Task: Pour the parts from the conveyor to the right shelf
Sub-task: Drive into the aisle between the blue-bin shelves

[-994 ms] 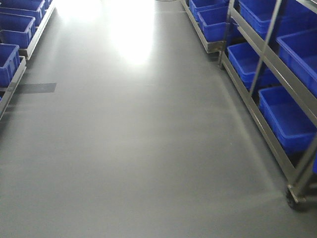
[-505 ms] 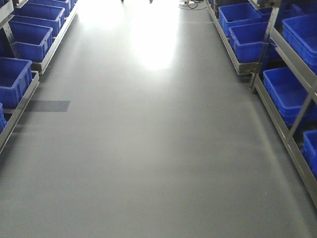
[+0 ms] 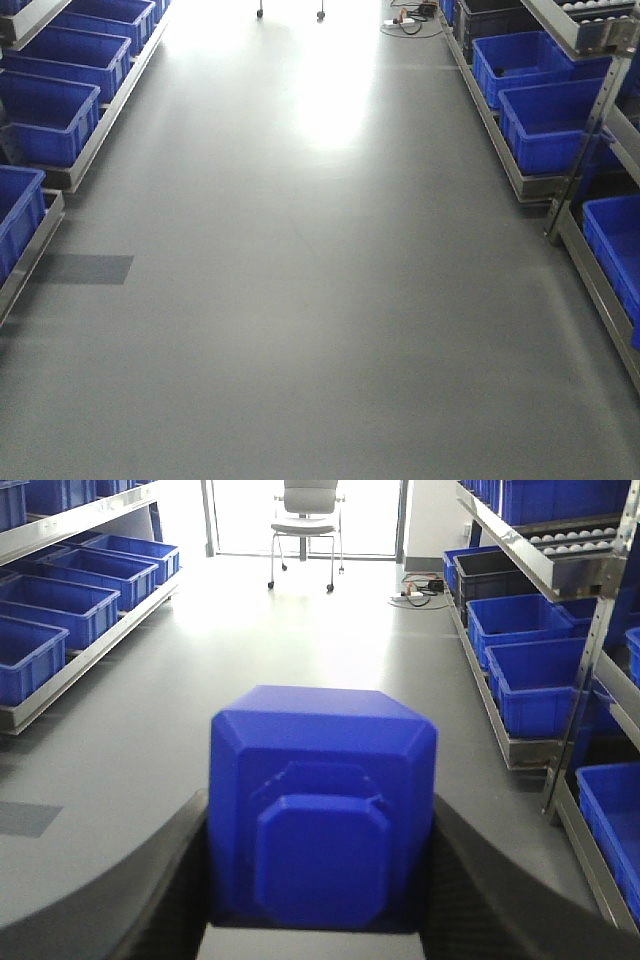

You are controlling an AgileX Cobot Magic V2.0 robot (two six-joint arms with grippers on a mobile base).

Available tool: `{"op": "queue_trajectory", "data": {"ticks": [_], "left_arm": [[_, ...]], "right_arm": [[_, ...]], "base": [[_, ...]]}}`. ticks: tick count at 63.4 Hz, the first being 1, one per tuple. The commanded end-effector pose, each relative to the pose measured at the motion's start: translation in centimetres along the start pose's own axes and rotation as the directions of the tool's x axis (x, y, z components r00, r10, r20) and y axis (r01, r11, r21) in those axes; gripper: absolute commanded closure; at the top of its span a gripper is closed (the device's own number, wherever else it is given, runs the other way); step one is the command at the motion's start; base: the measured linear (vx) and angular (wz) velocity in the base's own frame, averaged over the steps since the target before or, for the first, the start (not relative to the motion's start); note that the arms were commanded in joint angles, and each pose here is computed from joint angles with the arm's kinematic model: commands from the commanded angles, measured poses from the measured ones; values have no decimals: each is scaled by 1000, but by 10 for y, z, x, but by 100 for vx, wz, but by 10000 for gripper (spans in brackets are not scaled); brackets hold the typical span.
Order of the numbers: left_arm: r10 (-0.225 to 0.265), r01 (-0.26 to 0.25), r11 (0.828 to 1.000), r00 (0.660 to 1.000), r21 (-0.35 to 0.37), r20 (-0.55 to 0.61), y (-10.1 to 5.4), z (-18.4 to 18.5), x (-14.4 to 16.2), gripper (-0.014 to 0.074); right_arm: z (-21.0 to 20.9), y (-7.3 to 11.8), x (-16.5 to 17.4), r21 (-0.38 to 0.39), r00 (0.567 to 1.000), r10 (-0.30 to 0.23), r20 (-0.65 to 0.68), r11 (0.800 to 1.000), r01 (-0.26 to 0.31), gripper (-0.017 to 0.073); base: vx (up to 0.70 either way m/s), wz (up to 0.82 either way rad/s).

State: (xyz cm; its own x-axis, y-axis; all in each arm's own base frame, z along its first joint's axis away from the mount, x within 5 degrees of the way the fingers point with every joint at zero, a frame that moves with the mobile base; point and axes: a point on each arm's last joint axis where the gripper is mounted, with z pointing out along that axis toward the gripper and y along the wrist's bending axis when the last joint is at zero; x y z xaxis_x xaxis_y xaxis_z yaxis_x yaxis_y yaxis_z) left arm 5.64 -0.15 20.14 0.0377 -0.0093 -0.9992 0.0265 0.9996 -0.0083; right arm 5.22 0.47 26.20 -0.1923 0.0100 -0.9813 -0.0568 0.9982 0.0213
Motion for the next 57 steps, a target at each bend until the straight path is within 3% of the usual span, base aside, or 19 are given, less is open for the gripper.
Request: {"op": "queue_trajectory", "data": {"ticks": [1, 57], "left_arm": [[-12, 12, 1000, 998, 2, 58, 0, 0, 3, 599], [-12, 12, 1000, 998, 2, 58, 0, 0, 3, 599]], "right_arm": [[-2, -1, -15, 10, 996, -6, 92, 1000, 5, 567], [-2, -1, -15, 10, 996, -6, 92, 1000, 5, 567]], "base": [[67, -2], [58, 8]]}}
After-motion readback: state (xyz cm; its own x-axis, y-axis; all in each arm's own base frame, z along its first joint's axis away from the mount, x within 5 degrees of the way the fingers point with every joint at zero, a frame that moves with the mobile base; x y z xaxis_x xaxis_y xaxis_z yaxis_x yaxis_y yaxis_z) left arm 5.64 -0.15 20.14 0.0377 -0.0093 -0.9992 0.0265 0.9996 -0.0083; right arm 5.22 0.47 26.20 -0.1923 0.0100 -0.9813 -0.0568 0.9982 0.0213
